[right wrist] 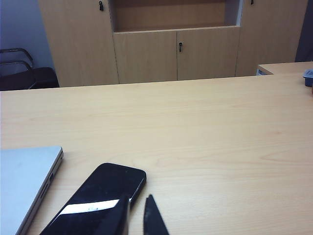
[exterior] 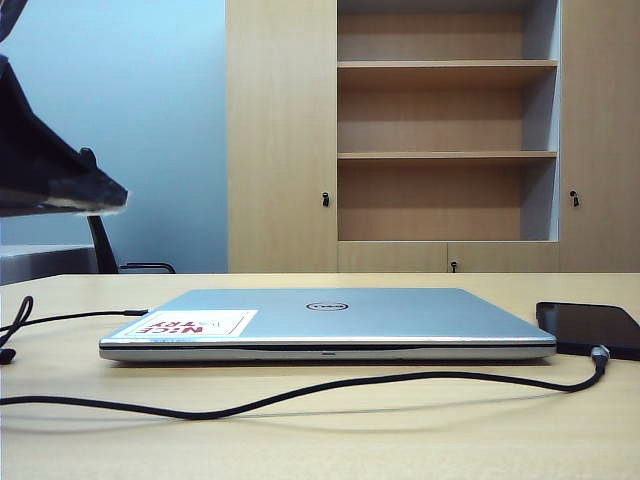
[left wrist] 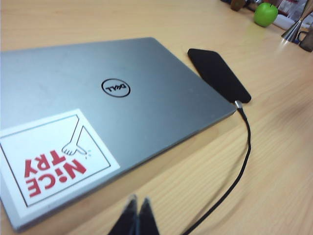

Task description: Pick up the charging cable and the phone, plug the charging cable into the charging port on the phone, and finally place them back on the table.

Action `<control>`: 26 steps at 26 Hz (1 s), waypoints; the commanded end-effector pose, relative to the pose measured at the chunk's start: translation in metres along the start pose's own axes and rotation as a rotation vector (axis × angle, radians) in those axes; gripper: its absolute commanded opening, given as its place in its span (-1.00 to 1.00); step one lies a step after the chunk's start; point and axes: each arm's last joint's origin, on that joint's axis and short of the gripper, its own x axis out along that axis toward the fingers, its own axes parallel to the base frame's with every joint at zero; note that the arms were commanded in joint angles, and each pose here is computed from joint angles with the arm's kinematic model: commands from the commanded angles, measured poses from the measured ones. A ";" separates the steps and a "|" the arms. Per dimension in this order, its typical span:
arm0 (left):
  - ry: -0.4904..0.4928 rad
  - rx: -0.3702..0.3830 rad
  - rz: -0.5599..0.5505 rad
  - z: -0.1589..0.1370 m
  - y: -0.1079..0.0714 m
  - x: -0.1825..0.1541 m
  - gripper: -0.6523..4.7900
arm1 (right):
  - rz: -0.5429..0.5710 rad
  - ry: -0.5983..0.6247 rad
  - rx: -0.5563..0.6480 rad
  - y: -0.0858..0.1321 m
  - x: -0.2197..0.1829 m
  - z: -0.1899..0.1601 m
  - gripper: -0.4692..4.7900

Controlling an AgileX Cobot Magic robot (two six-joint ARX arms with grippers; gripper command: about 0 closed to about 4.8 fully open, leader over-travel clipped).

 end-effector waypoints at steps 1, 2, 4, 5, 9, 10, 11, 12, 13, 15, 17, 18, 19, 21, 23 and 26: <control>-0.106 0.044 -0.021 0.011 -0.002 -0.003 -0.78 | -0.005 -0.025 0.000 0.000 -0.001 0.004 -0.62; -0.137 0.071 -0.018 0.014 -0.002 -0.005 -0.78 | -0.005 -0.025 0.000 0.000 -0.001 0.004 -0.62; -0.243 0.126 0.054 0.024 0.005 -0.017 -0.78 | -0.005 -0.025 0.000 0.000 -0.001 0.004 -0.62; -0.263 0.128 0.085 0.025 0.009 -0.020 -0.78 | -0.005 -0.025 0.000 0.000 -0.001 0.004 -0.62; -0.320 0.118 0.236 0.029 0.024 -0.035 -0.78 | -0.005 -0.025 0.000 0.000 -0.001 0.004 -0.62; -0.332 0.114 0.281 0.030 0.028 -0.040 -0.78 | -0.005 -0.025 0.000 0.000 -0.001 0.004 -0.62; -0.339 0.111 0.314 0.030 0.031 -0.043 -0.78 | -0.005 -0.025 0.000 0.000 -0.001 0.004 -0.62; -0.346 0.110 0.345 0.030 0.033 -0.046 -0.78 | -0.005 -0.025 0.000 0.000 -0.001 0.004 -0.62; -0.352 0.109 0.381 0.029 0.036 -0.049 -0.78 | -0.005 -0.025 0.000 0.000 -0.001 0.004 -0.62; -0.360 0.128 0.435 0.029 0.039 -0.055 -0.78 | -0.005 -0.025 0.000 0.000 -0.001 0.004 -0.62; -0.381 0.150 0.479 0.026 0.042 -0.059 -0.78 | -0.005 -0.025 0.000 0.000 -0.001 0.004 -0.62; -0.393 0.152 0.494 0.024 0.043 -0.061 -0.78 | -0.005 -0.025 0.000 0.000 -0.001 0.004 -0.62; -0.404 0.154 0.509 0.022 0.044 -0.062 -0.78 | -0.005 -0.025 0.000 0.000 -0.001 0.004 -0.62; -0.415 0.156 0.531 0.016 0.045 -0.064 -0.78 | -0.005 -0.025 0.000 0.000 -0.001 0.004 -0.62; -0.421 0.154 0.557 0.010 0.047 -0.066 -0.78 | -0.005 -0.025 0.000 0.000 -0.001 0.004 -0.62; -0.416 0.148 0.583 0.002 0.050 -0.067 -0.78 | -0.005 -0.025 0.000 0.000 -0.001 0.004 -0.62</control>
